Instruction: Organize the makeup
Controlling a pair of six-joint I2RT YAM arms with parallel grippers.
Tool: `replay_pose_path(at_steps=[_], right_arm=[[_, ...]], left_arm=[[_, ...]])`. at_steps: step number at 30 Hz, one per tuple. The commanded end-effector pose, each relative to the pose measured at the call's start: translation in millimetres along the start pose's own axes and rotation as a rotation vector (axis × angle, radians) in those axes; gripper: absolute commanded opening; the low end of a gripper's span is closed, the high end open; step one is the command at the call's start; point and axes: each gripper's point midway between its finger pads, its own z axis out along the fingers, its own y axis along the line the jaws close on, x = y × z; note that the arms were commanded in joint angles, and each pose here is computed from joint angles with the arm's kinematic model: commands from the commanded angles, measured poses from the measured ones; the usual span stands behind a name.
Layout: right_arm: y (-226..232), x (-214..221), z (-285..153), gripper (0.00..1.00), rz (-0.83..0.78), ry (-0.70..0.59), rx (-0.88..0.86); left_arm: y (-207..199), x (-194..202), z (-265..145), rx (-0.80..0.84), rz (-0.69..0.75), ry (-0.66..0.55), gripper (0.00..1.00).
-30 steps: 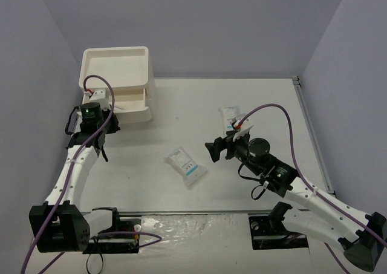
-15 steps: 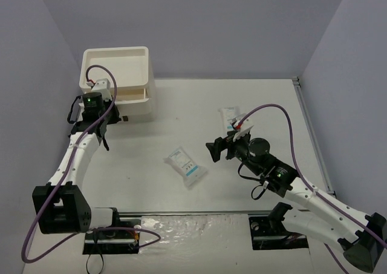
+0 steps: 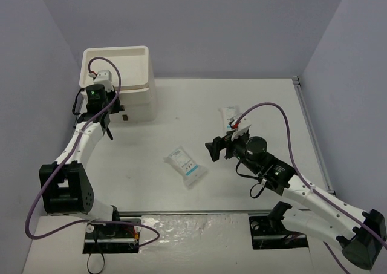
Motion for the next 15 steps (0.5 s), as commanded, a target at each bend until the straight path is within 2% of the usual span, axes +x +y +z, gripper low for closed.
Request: replay_pose_path(at_steps=[1,6,12,13,15], right_arm=[[2.7,-17.6,4.6,1.00,-0.004,-0.060,-0.017],[4.1,-16.2,5.9,1.00,-0.002,-0.055,-0.023],[5.5,-15.5,6.2,1.00,0.000,-0.051,-0.030],[5.6,-16.4,5.7,1.00,0.001,-0.054,-0.030],[5.2,-18.9,4.2,1.00,0.001,-0.061,-0.028]], left_arm=[[-14.4,-88.1,-6.3,0.042,0.017,-0.273,0.03],[-13.9,-94.5,-4.9,0.036,0.023,-0.303,0.05],[-15.4,-93.0,-0.9,0.045,0.014,-0.298,0.18],[-15.9,-92.9,-0.9,0.048,0.008,-0.298,0.21],[-20.0,-90.6,-9.1,0.059,0.005,-0.295,0.44]])
